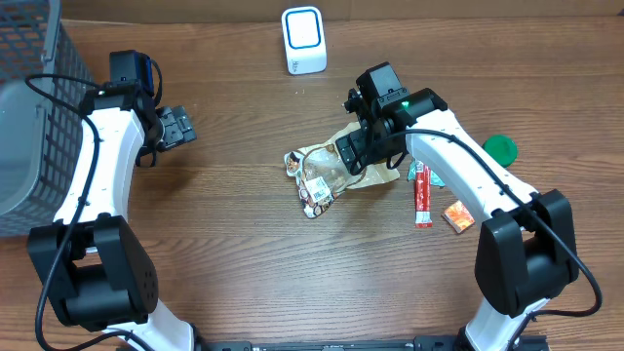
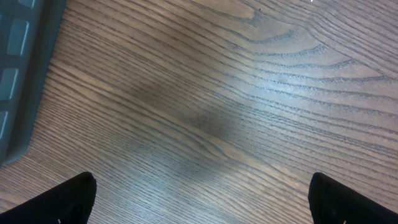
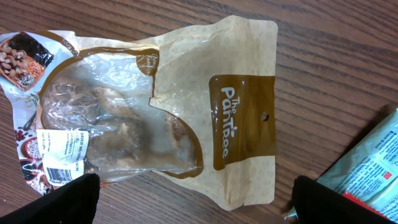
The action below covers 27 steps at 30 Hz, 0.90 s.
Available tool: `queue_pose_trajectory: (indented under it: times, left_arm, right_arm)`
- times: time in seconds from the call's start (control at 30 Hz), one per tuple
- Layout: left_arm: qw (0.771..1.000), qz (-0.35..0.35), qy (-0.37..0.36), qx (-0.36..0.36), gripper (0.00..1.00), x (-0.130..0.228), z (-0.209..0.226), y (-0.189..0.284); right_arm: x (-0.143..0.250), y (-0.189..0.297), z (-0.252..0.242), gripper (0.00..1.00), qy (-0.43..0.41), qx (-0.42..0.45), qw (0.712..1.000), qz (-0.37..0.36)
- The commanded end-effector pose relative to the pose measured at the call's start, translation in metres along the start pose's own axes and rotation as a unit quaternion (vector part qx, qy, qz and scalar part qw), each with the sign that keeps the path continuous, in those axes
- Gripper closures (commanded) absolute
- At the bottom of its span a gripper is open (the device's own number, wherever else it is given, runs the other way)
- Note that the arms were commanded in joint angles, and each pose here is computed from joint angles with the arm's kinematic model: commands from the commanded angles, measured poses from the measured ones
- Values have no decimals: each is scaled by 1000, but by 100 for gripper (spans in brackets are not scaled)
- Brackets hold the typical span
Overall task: Scan the item barcode
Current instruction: 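Carry the Pantree bag back and lower it onto mid-table, then open the right gripper and raise it away from the bag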
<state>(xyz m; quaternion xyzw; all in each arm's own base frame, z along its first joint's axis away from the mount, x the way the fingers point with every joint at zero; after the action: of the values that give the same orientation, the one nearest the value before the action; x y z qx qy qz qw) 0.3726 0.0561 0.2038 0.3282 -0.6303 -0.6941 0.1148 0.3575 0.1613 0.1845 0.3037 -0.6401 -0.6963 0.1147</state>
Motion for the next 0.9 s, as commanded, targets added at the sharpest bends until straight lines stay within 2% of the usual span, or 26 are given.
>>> queue_pose_trajectory:
  times: [0.0,0.37,0.87]
  left_arm:
    - [1000,-2,-10,-5,0,-1,1,-1]
    - [1000,-2,-10,-5,0,-1,1,-1]
    - [1000,-2,-10,-5,0,-1,1,-1]
  right_arm:
    - [0,1,0,0,-4,-3,1000,-4]
    - [-3,8,12,0,12,-5,1000,-14]
    - [-19,80,33,0,41,2,992,-117]
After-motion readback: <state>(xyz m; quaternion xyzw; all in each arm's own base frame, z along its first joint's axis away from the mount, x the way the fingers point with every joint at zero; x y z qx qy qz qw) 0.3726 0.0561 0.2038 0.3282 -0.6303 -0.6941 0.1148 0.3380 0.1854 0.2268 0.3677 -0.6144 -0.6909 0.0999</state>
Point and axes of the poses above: each gripper's point midway between its finger pads, its own y axis back along the fingers, its own z axis along the line the jaws close on, x = y × z, the point moved 10 cm from there along y, back along the fingers, and after that the axes turned 10 degrees about y, right-handed, at the moved point
